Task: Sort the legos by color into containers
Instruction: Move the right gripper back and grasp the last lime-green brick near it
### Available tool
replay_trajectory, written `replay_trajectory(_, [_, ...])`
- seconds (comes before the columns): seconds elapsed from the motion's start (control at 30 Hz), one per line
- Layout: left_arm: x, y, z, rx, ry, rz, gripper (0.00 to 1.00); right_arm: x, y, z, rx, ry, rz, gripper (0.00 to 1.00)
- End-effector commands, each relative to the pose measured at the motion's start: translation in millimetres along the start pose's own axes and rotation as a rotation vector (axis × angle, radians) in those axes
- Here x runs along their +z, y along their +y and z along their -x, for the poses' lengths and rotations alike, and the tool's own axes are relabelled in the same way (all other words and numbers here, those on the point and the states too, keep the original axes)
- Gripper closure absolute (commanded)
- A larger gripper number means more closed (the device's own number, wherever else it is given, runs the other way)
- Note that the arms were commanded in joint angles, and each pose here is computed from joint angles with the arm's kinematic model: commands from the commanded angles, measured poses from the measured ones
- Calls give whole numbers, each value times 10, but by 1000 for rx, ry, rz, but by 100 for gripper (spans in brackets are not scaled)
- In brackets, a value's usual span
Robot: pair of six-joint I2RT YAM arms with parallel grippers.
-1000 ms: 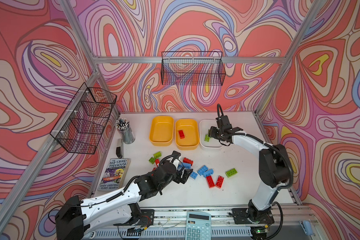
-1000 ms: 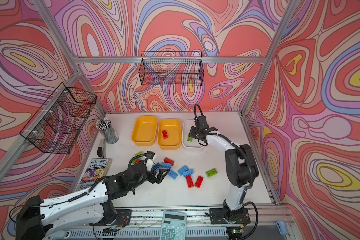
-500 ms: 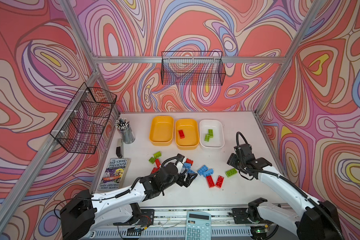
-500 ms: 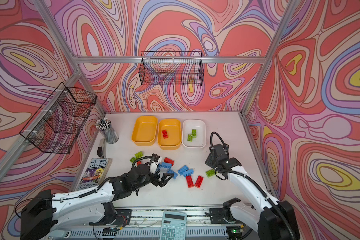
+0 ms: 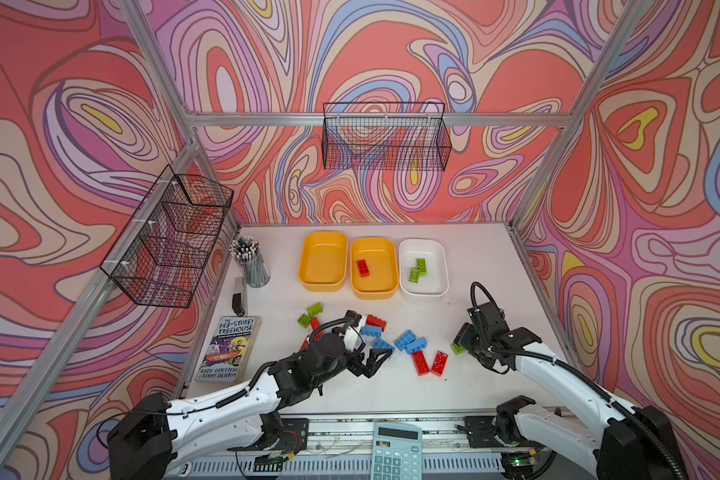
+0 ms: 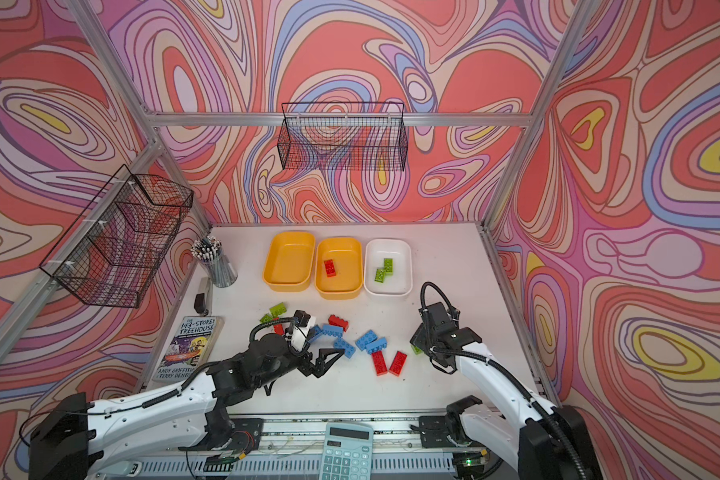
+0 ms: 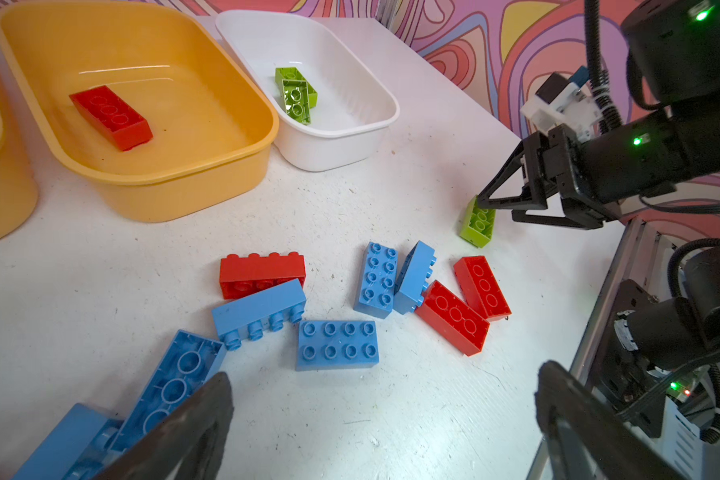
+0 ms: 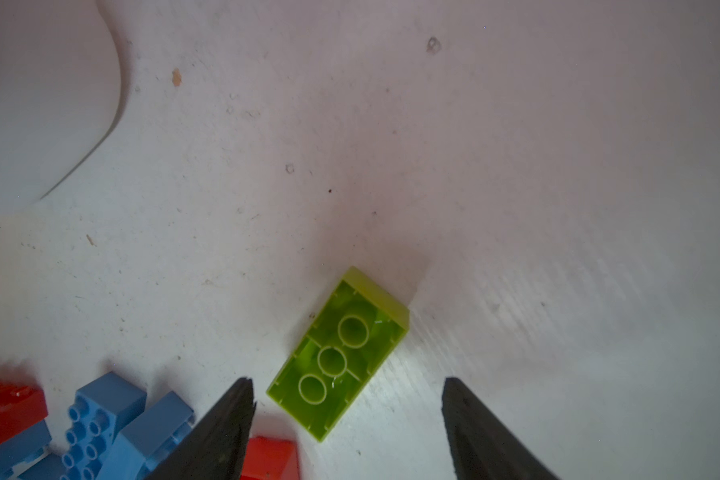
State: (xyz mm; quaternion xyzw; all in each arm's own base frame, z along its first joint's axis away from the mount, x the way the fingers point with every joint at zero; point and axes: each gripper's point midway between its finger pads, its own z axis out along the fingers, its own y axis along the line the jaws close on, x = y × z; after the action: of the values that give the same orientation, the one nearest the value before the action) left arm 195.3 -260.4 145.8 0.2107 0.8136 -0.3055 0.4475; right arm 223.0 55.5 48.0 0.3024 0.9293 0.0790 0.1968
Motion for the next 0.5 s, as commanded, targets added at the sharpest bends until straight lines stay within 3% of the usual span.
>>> replay_trajectory(0.0, [-15,65,-95,-11,11,24,0,103,57,-55,18,20,29,24])
replay_trajectory(0.3, [11,82,-109,-6,24,38,0,254,137,-32,-4,31,27,29])
replay_trajectory(0.47, [7,114,-131,-5,30,53,0,343,176,-61,-25,56,28,47])
